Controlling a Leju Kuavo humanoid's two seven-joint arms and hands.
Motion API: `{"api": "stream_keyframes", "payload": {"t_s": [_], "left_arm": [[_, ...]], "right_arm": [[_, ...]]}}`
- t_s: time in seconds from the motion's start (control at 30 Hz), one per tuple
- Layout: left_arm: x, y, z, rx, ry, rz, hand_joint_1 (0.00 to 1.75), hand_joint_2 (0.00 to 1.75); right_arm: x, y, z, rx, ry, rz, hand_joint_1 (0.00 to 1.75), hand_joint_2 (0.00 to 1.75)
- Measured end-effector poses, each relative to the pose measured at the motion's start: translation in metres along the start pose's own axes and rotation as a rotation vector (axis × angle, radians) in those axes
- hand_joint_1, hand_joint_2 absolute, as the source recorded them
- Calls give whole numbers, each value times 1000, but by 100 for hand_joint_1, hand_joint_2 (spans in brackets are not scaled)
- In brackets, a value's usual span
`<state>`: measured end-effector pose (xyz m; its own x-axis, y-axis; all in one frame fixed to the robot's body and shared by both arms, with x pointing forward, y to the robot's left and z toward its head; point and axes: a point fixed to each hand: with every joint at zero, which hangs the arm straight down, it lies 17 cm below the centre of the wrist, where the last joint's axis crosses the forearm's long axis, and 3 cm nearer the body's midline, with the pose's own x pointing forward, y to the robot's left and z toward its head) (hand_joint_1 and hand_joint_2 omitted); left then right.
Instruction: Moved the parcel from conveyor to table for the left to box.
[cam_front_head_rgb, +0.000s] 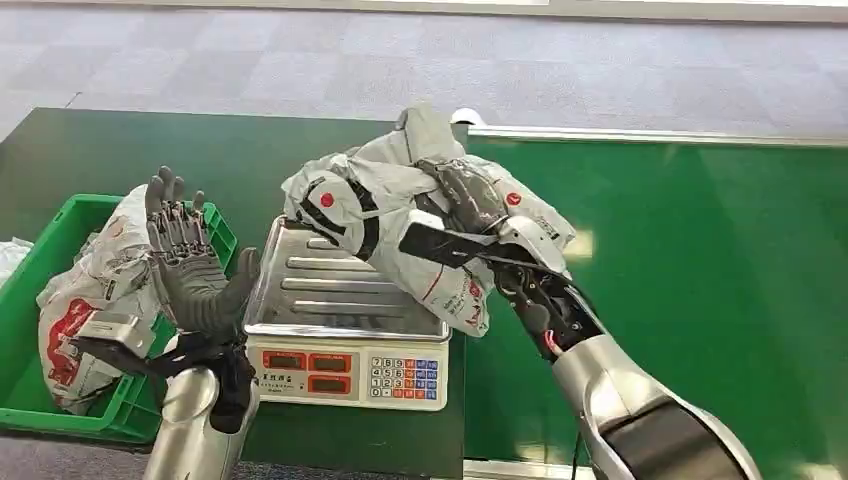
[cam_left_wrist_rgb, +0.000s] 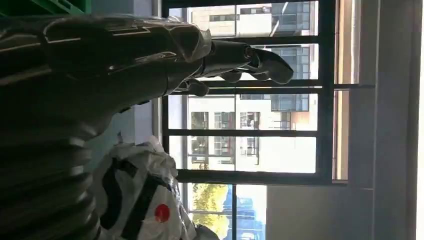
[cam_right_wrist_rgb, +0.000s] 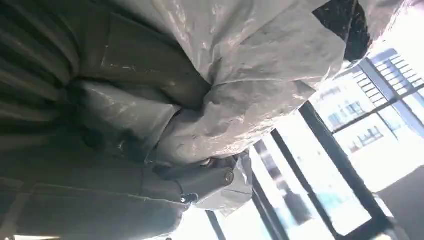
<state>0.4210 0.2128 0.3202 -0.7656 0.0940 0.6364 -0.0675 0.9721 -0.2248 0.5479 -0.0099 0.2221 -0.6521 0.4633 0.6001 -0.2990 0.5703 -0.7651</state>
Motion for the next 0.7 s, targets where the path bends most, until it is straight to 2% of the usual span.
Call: {"api": "stream_keyframes", "payload": {"t_s": [0.2,0.4,0.47,0.7], "left_arm": [[-5,-5,4,-8,15,5,0,175],[-6,-7,4,-10,18,6,0,175],[-11,-10,8,-22,35,17,0,175],[-14,-12,9,-25,43,22,0,175]], "right_arm": [[-19,-32,7,-149,65,-432,175,175],[-22,-39,8,-178,68,-469,175,175],[-36,-66,16,-289,79,-643,175,175],[-51,-71,23,-307,127,-736,175,175]]}}
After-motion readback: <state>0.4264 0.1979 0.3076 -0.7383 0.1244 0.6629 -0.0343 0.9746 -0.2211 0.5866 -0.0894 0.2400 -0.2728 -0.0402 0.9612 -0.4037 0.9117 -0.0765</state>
